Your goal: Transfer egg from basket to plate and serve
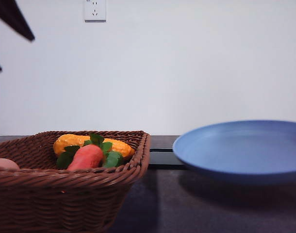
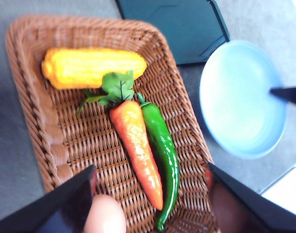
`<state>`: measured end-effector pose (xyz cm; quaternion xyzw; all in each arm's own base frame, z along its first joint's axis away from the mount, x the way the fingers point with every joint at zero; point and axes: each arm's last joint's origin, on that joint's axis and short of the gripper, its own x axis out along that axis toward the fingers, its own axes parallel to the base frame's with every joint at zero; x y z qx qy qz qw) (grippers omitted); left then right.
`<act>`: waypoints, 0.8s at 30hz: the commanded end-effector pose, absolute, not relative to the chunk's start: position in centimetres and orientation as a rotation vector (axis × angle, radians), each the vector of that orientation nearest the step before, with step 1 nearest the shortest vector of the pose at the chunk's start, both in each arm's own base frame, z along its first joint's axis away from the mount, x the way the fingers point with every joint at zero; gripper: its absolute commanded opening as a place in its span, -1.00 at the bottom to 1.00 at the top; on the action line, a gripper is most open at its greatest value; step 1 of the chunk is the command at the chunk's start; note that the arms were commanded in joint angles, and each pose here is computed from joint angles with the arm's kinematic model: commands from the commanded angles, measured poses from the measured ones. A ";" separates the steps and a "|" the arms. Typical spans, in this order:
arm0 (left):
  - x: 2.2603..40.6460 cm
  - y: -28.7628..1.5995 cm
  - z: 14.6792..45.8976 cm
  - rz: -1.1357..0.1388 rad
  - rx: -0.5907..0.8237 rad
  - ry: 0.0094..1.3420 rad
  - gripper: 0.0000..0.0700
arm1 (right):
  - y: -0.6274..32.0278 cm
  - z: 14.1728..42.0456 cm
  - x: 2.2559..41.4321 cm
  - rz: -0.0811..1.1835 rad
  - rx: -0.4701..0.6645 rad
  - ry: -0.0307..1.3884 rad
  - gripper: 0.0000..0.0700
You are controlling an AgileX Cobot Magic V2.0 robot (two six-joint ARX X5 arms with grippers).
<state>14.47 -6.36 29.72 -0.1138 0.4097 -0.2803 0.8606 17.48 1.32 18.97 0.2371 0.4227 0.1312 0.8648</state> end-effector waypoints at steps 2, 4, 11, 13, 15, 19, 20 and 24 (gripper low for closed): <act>14.1 -7.3 30.6 -0.563 -0.153 0.889 0.31 | 1.1 19.7 17.6 0.266 0.515 0.845 -1.00; 13.8 -8.0 30.8 -0.524 -0.095 0.943 0.31 | 1.0 20.0 17.4 0.261 0.520 0.831 -1.00; 14.2 -11.1 28.6 -0.457 0.032 1.142 0.31 | 0.9 20.1 17.3 0.261 0.520 0.819 -1.00; 14.7 -12.0 27.8 -0.458 0.062 1.183 0.31 | 0.9 20.1 17.3 0.262 0.520 0.820 -1.00; 15.1 -12.8 26.9 -0.458 0.090 1.224 0.31 | 0.9 20.1 17.3 0.262 0.520 0.820 -1.00; 16.0 -13.8 25.3 -0.426 0.142 1.294 0.30 | 0.9 20.1 17.3 0.265 0.520 0.820 -1.00; 16.3 -14.0 25.0 -0.416 0.152 1.306 0.30 | 0.9 20.1 17.3 0.265 0.520 0.820 -1.00; 17.1 -14.6 23.6 -0.388 0.179 1.351 0.30 | 0.9 20.1 17.3 0.265 0.519 0.819 -1.00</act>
